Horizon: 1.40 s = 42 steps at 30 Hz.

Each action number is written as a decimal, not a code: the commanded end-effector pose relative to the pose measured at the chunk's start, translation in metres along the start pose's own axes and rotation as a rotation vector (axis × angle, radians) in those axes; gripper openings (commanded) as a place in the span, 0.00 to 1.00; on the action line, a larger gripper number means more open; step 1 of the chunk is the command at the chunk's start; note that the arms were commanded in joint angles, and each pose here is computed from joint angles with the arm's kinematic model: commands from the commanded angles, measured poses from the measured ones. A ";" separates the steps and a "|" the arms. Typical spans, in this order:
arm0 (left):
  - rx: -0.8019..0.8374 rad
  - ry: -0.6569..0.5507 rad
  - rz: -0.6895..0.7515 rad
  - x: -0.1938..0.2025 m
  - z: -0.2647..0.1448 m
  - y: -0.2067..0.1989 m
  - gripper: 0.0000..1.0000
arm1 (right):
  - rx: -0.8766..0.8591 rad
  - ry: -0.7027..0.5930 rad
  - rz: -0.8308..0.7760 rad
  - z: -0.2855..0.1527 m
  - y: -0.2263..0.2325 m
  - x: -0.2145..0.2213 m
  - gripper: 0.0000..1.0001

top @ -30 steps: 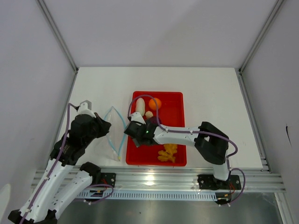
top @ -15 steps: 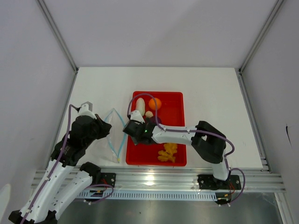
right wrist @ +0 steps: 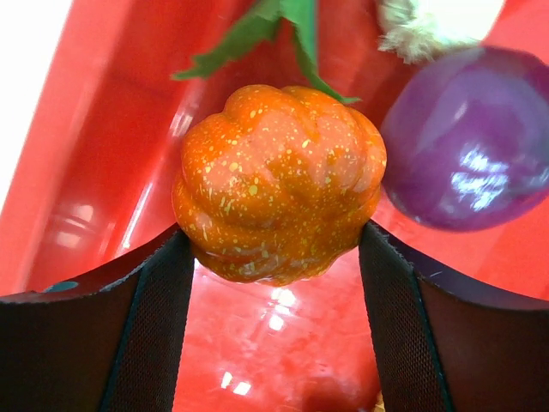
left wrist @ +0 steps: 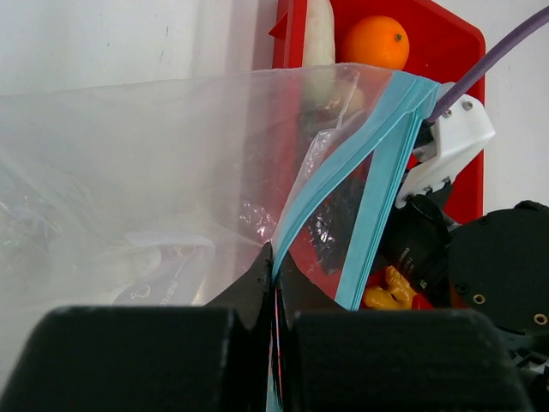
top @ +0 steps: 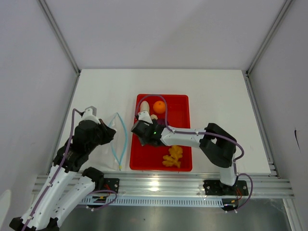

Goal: Place the food in the zip-top bag and seal the zipper
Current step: Pick up the fake vegetable from the bin, then place the fake vegetable in the zipper food storage bag.

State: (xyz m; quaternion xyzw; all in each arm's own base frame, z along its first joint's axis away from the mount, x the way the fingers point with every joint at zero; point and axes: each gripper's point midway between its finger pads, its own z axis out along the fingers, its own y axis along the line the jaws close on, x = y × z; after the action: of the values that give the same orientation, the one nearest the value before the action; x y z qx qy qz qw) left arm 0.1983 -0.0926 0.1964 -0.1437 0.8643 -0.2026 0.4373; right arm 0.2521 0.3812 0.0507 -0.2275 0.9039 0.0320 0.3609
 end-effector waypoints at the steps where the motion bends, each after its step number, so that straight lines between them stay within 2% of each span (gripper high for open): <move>1: 0.022 -0.010 0.014 -0.004 0.001 -0.004 0.01 | -0.020 -0.046 0.057 -0.013 -0.008 -0.012 0.41; 7: 0.033 -0.002 0.019 -0.003 0.003 -0.007 0.00 | -0.059 -0.079 0.083 -0.036 -0.014 -0.015 0.38; 11: 0.045 -0.006 0.031 -0.007 0.002 -0.010 0.01 | -0.126 -0.140 0.066 -0.077 -0.008 -0.033 0.37; 14: 0.064 -0.009 0.045 -0.011 0.000 -0.015 0.01 | -0.218 -0.218 0.074 -0.128 -0.004 -0.055 0.38; 17: 0.095 -0.002 0.064 -0.013 -0.001 -0.022 0.01 | -0.356 -0.228 0.075 -0.164 0.008 -0.060 0.38; 21: 0.159 0.022 0.087 -0.012 -0.003 -0.035 0.01 | -0.579 -0.311 0.079 -0.224 0.018 -0.078 0.39; 28: 0.261 0.076 0.097 -0.008 -0.009 -0.054 0.01 | -0.932 -0.396 0.036 -0.288 0.045 -0.087 0.40; 35: 0.317 0.111 0.071 -0.008 -0.013 -0.067 0.01 | -1.128 -0.393 0.016 -0.307 0.077 -0.091 0.40; 42: 0.364 0.144 0.017 -0.008 -0.018 -0.075 0.01 | -1.171 -0.415 0.030 -0.293 0.095 -0.089 0.39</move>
State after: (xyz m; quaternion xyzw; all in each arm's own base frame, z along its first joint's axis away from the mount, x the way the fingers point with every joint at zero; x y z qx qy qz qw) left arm 0.1935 -0.1415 0.2177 -0.0476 0.8661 -0.3197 0.3812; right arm 0.0848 0.4246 0.3029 -0.3655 0.6866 0.5343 0.3309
